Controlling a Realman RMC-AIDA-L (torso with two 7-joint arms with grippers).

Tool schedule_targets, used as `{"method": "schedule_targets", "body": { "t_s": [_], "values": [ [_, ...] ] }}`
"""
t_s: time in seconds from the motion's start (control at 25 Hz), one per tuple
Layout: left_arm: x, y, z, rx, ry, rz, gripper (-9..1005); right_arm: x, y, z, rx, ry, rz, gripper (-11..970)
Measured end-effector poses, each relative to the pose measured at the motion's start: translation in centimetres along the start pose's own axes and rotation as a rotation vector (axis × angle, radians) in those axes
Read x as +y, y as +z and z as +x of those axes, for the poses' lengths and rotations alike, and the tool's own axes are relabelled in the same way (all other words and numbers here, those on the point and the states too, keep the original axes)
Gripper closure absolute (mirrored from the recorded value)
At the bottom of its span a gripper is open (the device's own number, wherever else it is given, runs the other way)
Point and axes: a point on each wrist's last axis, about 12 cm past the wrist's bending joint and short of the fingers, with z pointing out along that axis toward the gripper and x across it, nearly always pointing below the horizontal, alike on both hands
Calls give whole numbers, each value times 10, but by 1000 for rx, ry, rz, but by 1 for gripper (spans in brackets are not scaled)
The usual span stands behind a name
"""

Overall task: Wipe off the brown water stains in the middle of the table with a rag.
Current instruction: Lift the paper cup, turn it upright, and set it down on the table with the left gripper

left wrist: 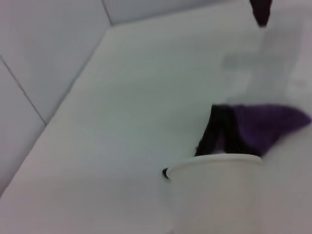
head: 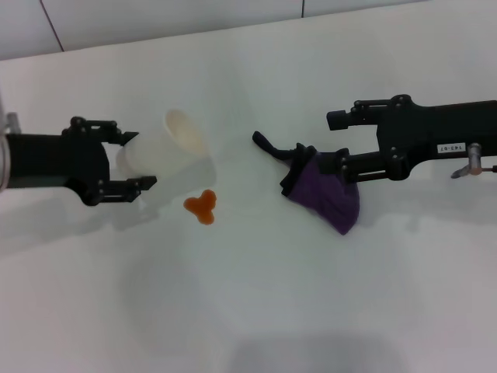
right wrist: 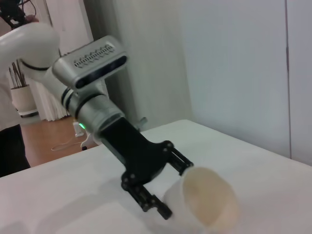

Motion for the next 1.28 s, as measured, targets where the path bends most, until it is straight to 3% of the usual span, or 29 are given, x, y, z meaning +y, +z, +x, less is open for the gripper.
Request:
{"method": "schedule_targets", "body": {
  "t_s": [0.32, 0.56, 0.8, 1.28],
  "values": [
    [-33, -17, 31, -152, -177, -55, 333, -2, 3, -2, 26, -19, -8, 193],
    [-59, -19, 57, -212, -268, -83, 334, -3, 7, -5, 48, -35, -23, 193],
    [-77, -14, 75, -245, -322, -108, 334, -2, 7, -5, 55, -38, -38, 194],
    [-77, 3, 85, -204, -281, -162, 333, 0, 7, -2, 74, -36, -47, 193]
  ]
}}
